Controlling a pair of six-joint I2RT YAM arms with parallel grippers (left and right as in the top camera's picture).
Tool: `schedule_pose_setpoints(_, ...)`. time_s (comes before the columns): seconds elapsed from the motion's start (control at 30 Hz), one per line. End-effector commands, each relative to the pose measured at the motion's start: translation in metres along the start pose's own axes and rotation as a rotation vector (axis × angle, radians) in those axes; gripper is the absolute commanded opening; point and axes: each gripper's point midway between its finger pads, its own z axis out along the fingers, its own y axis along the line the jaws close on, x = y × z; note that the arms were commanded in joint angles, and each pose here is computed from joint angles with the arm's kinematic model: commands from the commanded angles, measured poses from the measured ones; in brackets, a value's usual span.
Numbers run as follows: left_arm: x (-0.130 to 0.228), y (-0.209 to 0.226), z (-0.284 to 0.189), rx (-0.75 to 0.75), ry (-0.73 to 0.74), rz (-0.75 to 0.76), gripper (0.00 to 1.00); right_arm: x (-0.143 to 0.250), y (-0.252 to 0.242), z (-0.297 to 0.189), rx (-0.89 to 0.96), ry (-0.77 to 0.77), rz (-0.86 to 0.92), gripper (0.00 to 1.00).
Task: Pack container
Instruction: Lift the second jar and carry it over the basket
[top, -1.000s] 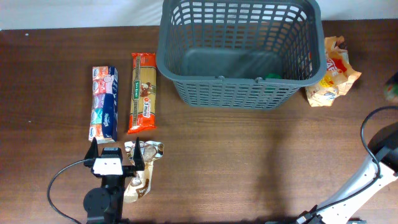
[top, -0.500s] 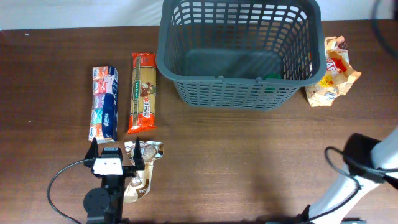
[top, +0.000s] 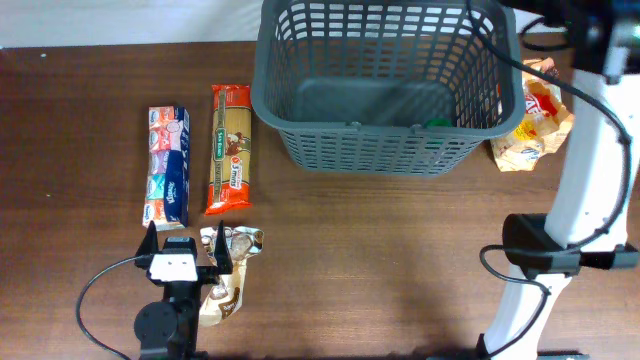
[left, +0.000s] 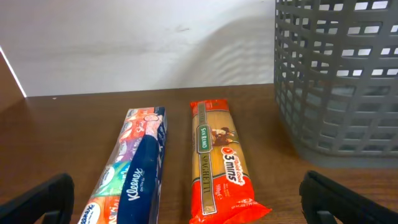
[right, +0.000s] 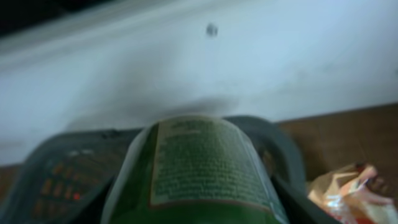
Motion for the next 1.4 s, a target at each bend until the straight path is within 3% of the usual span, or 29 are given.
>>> schedule_pose_setpoints(0.0, 0.002, 0.003, 0.000, -0.013, 0.000, -0.010, 0.99, 0.017, 0.002, 0.025, 0.019, 0.050, -0.016, 0.04)
schedule_pose_setpoints(0.6, 0.002, 0.003, 0.000, -0.013, 0.000, -0.010, 0.99, 0.125, -0.009, 0.119, 0.094, 0.374, -0.034, 0.04)
schedule_pose_setpoints(1.37, 0.002, 0.003, 0.000, -0.013, 0.000, -0.010, 0.99, 0.239, -0.055, 0.170, 0.256, 0.719, -0.064, 0.04)
